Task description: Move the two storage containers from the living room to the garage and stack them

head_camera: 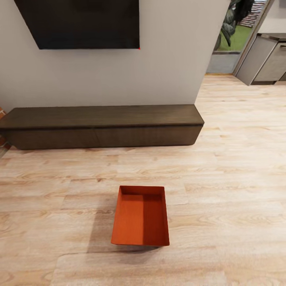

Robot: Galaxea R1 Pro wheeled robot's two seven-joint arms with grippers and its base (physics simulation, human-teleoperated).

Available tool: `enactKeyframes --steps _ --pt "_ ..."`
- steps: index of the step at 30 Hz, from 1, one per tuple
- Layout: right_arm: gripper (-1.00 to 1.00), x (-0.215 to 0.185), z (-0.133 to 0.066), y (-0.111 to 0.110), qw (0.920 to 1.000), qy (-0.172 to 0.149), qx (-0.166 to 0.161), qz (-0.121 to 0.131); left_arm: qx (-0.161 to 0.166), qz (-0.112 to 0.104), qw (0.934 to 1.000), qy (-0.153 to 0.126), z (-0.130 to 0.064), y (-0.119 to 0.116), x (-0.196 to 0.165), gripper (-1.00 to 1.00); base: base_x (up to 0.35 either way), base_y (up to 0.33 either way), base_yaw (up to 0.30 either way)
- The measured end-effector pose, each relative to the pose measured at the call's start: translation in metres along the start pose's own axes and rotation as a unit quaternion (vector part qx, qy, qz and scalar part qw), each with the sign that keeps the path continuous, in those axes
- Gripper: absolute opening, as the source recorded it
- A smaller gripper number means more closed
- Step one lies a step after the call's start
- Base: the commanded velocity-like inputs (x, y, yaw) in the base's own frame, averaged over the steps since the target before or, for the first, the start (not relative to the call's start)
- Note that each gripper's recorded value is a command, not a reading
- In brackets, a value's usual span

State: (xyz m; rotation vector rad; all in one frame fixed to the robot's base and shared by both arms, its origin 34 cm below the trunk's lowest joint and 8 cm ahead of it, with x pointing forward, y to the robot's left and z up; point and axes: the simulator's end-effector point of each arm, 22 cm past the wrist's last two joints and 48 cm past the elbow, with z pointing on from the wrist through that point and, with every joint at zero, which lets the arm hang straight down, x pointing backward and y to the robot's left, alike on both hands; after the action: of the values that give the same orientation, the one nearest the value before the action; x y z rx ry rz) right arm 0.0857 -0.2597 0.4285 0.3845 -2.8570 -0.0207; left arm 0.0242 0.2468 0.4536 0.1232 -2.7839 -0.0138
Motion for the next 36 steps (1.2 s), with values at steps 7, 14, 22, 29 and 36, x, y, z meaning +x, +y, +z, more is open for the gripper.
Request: enactKeyframes --steps 7,14,22,29,36 --pt "1.0 0.0001 0.0 0.0006 1.0 0.0 0.0 0.0 0.001 0.0 1.0 0.0 0.0 -0.0002 0.0003 1.0 0.001 0.0 -0.071" --pt "1.0 0.0001 0.0 0.0005 1.0 0.0 0.0 0.0 0.001 0.0 1.0 0.0 0.0 -0.0003 -0.0001 1.0 0.111 0.101 -0.003" --pt "1.0 0.0001 0.0 -0.0006 1.0 0.0 0.0 0.0 0.001 0.0 1.0 0.0 0.0 -0.0002 -0.0001 1.0 0.023 0.022 0.0" --pt "1.0 0.0001 0.0 0.0004 1.0 0.0 0.0 0.0 0.001 0.0 1.0 0.0 0.0 -0.0003 0.0001 1.0 0.0 0.0 0.0" --pt "1.0 0.0006 0.0 -0.0022 1.0 0.0 0.001 -0.002 0.001 0.0 1.0 0.0 0.0 -0.0003 0.0 1.0 0.0 0.0 0.0"
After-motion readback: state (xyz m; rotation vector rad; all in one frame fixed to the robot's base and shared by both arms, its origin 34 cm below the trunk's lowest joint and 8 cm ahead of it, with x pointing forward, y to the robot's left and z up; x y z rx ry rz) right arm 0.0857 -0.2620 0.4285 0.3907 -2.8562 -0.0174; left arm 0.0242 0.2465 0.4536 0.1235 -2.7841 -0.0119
